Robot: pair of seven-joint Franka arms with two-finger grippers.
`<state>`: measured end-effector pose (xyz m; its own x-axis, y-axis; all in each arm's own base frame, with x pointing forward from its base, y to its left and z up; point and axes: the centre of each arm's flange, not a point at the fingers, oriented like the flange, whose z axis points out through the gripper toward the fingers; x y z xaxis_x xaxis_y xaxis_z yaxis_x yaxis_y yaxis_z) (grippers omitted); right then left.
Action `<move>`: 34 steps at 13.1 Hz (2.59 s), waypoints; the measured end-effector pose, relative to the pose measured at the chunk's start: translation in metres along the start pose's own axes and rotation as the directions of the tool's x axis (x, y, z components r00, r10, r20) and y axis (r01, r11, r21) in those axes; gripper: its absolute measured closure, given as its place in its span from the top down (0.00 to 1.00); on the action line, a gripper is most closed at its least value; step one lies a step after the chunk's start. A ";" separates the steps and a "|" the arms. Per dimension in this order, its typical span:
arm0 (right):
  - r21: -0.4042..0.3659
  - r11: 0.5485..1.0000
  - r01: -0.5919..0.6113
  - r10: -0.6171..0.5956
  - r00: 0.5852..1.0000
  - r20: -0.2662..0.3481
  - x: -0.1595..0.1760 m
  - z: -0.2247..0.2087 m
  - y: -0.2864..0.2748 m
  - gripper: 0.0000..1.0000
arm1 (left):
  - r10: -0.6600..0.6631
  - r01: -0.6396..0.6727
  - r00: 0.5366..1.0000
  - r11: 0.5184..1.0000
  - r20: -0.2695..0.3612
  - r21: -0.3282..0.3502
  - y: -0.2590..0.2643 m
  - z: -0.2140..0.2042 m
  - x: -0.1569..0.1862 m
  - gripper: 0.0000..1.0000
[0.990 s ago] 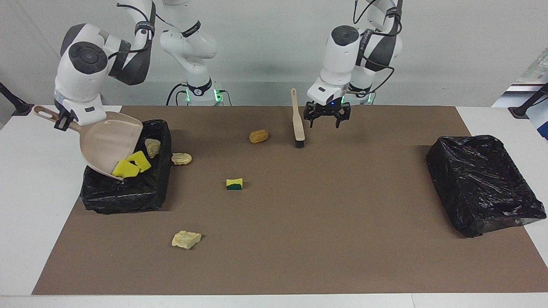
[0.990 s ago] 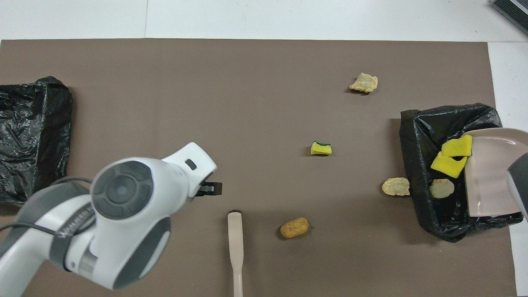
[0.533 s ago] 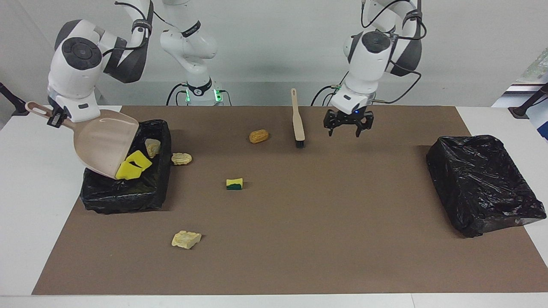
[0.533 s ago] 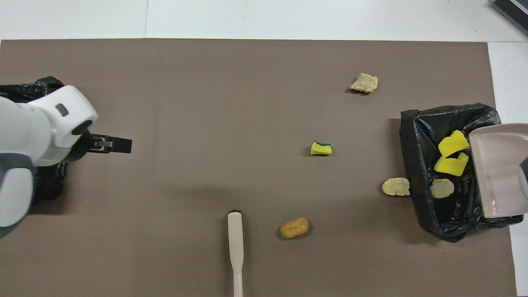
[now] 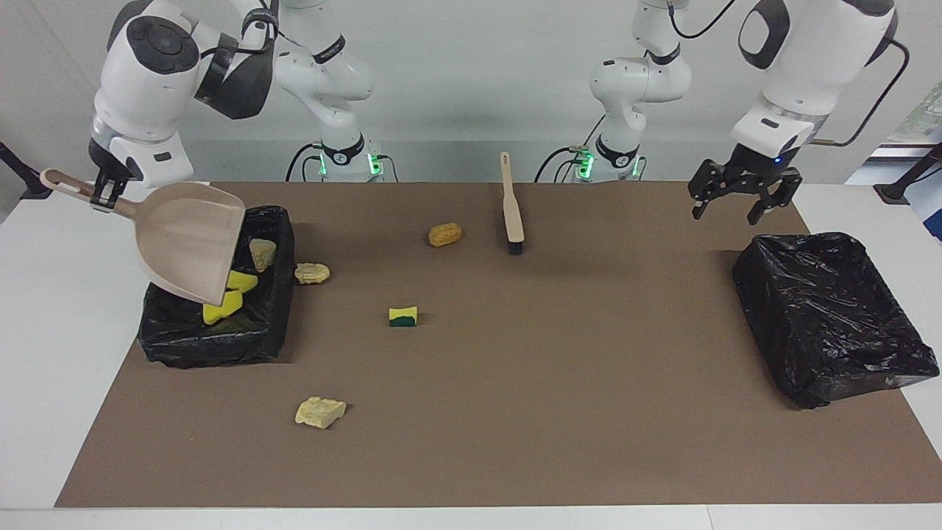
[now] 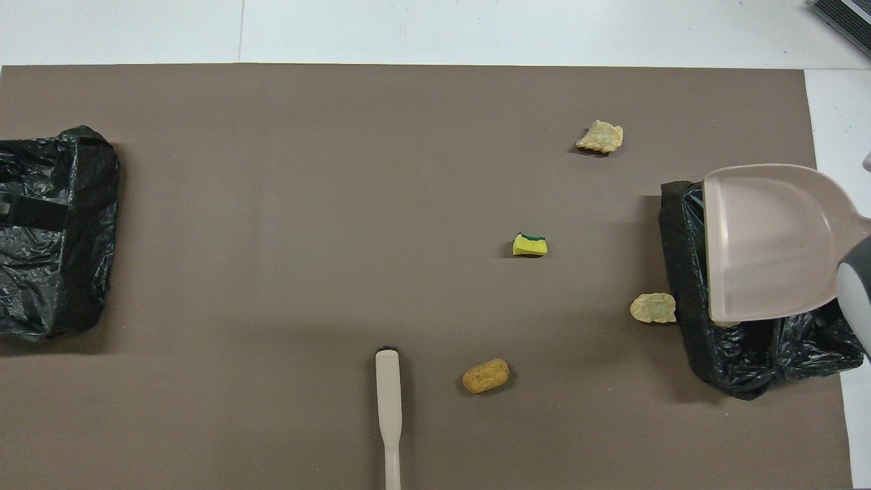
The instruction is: Sweep and dump trash in bin
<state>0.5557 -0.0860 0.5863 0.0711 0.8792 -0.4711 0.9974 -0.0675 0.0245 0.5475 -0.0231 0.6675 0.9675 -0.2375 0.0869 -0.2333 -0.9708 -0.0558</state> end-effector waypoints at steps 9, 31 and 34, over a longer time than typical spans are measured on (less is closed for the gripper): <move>0.223 0.786 -0.577 0.614 0.772 -0.165 0.184 -0.030 -0.015 0.32 | -0.001 0.001 1.000 1.000 0.018 0.002 -0.003 -0.007 0.006 1.00; 0.475 0.079 -0.876 0.997 0.063 -0.048 0.597 -0.066 -0.032 0.37 | -0.001 0.001 1.000 1.000 0.017 0.002 -0.003 -0.007 0.006 1.00; 0.487 0.073 -0.870 0.997 0.051 -0.058 0.589 -0.081 -0.032 0.73 | -0.001 0.001 1.000 1.000 0.017 0.002 -0.003 -0.007 0.006 1.00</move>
<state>0.5664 0.4720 0.3792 0.9987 0.0047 0.0517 0.0056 -0.9998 -0.0177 0.5532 -0.0218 0.6752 0.9694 -0.2356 0.0696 -0.2318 -0.9711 -0.0573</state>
